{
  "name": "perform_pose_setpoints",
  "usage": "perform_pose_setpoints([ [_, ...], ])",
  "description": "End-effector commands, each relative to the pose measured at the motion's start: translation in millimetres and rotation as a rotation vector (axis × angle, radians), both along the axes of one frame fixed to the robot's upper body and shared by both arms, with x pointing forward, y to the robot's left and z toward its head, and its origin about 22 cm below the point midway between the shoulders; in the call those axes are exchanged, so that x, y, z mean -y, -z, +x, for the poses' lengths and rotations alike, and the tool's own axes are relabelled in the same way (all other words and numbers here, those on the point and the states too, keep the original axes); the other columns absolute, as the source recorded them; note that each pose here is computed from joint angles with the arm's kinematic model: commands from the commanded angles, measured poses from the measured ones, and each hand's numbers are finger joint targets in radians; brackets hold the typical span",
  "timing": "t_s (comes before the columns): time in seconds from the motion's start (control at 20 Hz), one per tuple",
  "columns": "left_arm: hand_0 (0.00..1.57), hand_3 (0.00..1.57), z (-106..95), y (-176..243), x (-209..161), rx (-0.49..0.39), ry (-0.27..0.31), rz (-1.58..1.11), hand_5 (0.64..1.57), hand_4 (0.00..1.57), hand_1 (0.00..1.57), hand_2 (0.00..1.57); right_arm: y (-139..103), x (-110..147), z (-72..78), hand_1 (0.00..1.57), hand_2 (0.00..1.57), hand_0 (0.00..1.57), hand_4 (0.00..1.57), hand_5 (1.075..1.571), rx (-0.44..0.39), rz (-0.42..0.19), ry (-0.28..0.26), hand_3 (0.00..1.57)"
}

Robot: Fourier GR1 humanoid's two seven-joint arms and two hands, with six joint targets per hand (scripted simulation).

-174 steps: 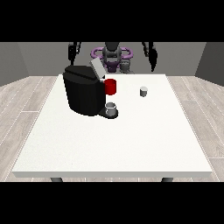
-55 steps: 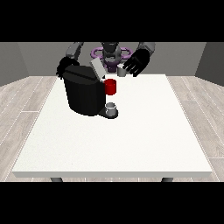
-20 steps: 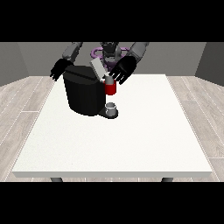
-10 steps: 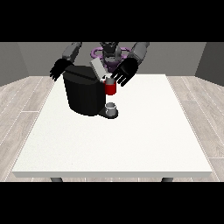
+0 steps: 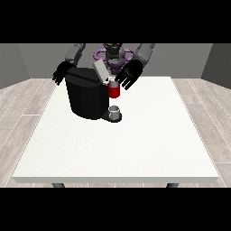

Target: Insert the coffee pod into the coffee machine and close the lid

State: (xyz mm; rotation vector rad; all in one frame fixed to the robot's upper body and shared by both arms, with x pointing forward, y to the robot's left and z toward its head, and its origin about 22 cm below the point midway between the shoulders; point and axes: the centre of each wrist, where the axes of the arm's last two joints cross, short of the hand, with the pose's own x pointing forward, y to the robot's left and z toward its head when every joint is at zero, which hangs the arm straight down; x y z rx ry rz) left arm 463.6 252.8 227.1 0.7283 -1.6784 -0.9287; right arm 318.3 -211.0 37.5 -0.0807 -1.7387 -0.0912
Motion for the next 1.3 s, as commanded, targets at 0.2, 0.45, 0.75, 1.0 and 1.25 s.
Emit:
perform_pose_setpoints([
  [0.2, 1.06, 0.95, -2, 12, -5, 0.006, -0.013, 0.030, 1.571, 0.36, 1.06, 1.12, 8, 12, -3.6, 0.00, 0.00, 0.00, 0.47, 1.571, 0.011, -0.007, 0.003, 0.00],
  [0.45, 0.00, 0.11, -2, 13, -5, -0.040, 0.049, 0.132, 1.571, 0.00, 0.00, 0.38, -8, 10, 6.7, 0.00, 0.00, 0.00, 0.42, 1.571, -0.018, 0.003, 0.016, 0.00],
  [0.75, 0.00, 0.00, -1, 1, -4, -0.022, 0.025, 0.155, 1.571, 0.00, 0.00, 0.00, 5, 10, 3.6, 0.00, 0.00, 0.00, 0.34, 1.571, 0.012, -0.013, 0.022, 0.00],
  [1.0, 0.00, 0.00, -2, 20, 2, -0.065, 0.028, 0.130, 1.571, 0.00, 0.00, 0.00, 14, 5, -6.7, 0.00, 0.00, 0.00, 0.42, 1.571, -0.040, -0.012, -0.009, 0.00],
  [1.25, 0.00, 0.00, -5, 29, -17, -0.115, 0.037, 0.127, 1.571, 0.00, 0.00, 0.00, 19, 7, -11.8, 0.00, 0.00, 0.00, 0.38, 1.571, -0.069, 0.011, 0.011, 0.00],
])
